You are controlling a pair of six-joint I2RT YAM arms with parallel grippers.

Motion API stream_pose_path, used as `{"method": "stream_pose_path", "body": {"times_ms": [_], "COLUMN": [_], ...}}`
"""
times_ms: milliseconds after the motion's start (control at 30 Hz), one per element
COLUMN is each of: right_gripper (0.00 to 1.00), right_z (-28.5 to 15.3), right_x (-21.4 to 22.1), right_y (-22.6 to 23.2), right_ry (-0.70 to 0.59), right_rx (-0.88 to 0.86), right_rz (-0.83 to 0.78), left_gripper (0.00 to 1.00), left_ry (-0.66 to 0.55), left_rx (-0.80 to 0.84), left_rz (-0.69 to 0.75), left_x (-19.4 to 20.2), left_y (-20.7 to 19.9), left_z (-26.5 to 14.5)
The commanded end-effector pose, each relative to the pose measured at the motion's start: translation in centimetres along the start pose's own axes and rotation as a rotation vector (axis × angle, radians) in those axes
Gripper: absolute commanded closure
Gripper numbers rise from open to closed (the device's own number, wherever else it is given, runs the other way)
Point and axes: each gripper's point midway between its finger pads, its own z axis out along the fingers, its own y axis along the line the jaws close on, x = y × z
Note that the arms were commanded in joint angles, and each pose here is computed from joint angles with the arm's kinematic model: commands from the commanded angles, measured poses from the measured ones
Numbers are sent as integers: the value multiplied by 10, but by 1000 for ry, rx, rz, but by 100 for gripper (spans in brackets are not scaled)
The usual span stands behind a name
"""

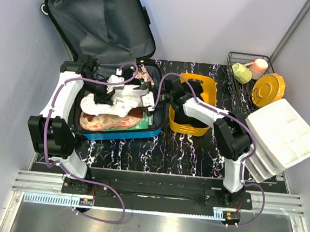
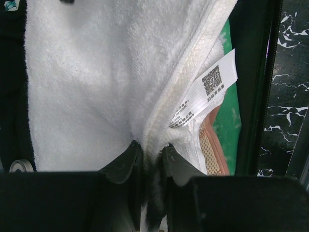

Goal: Open, take out, and arrange the luggage

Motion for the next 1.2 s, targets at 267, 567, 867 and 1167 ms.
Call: {"method": "stream_pose_path", "body": {"times_ms": [267, 567, 867, 1167], "right_gripper": [50, 38, 32, 35], "right_z": [23, 8, 7, 25], "right_x": [-34, -61, -61, -29], "right_y": [-46, -54, -32, -47], "right_ry": [-81, -93, -99, -41], "right_rx": [113, 105, 19, 39], "right_rz": [-150, -144, -142, -134], "left_gripper": [98, 63, 65, 67], "left_ry": [-71, -60, -80, -92], "left_rx": [5, -72, -71, -66], "left_rz": [35, -25, -6, 4], "left_x": [-13, -5, -6, -8], "left_y": [-5, 11, 11, 7], "left_z": [-12, -23, -23, -23]}}
